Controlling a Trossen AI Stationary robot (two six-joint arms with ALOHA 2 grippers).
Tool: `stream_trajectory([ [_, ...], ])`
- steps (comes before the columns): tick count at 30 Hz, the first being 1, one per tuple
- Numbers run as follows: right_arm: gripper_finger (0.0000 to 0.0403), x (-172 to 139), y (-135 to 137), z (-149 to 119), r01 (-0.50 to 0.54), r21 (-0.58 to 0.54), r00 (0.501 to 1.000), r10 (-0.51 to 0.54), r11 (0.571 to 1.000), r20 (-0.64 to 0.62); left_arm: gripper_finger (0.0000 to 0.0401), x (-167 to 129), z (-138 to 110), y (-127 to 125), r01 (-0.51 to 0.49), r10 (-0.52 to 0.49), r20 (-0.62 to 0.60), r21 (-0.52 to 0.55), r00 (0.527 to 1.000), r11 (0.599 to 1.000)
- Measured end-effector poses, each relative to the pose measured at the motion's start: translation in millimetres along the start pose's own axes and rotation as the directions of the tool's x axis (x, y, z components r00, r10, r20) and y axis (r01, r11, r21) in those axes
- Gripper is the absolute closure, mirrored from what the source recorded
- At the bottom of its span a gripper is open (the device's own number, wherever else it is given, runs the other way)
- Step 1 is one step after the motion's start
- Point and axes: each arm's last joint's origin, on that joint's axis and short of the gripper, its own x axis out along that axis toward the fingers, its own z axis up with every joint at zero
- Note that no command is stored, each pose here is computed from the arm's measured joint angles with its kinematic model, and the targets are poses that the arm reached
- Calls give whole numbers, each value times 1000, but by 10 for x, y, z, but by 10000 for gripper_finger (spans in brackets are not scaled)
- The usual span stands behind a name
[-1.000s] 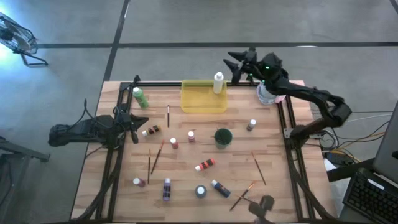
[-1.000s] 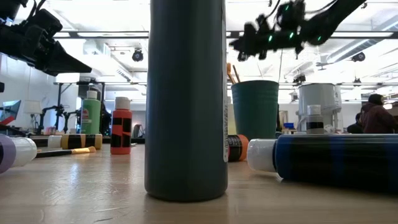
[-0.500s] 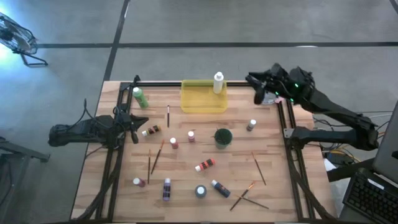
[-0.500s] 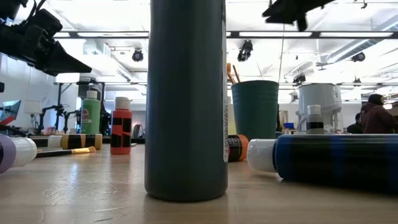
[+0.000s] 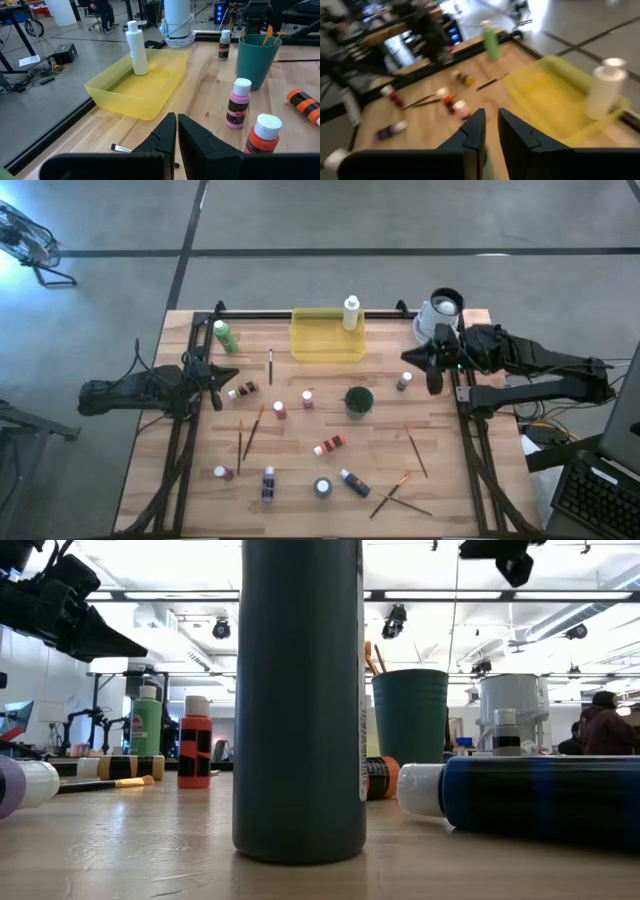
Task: Pick & Place Paint Supplies
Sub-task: Put the gold paint brush into the green cup
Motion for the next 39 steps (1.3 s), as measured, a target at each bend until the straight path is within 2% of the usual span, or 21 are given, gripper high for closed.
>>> stream_trajectory([
  [6,386,-57,187,-131,-122,26,988,124,992,-97,378,0,0,0,-1,1,0,0,1000,1000],
  [9,393,-54,289,-203,-145,64,978,153,987,-144,378,0,0,0,-1,1,0,0,1000,1000],
  [20,394,271,879,-591,-12,68,983,25,998,-184,378,0,0,0,0,0,0,0,1000,1000],
  [27,394,657,1196,-943,24,73,965,-4,997,-263,378,0,0,0,0,0,0,0,1000,1000],
  [34,394,829,1397,-1204,70,105,943,-31,992,-331,378,0,1,0,0,0,0,0,1000,1000],
  [39,394,848,1610,-1293,140,18,905,-121,990,-408,378,0,0,0,0,0,1,0,1000,1000],
])
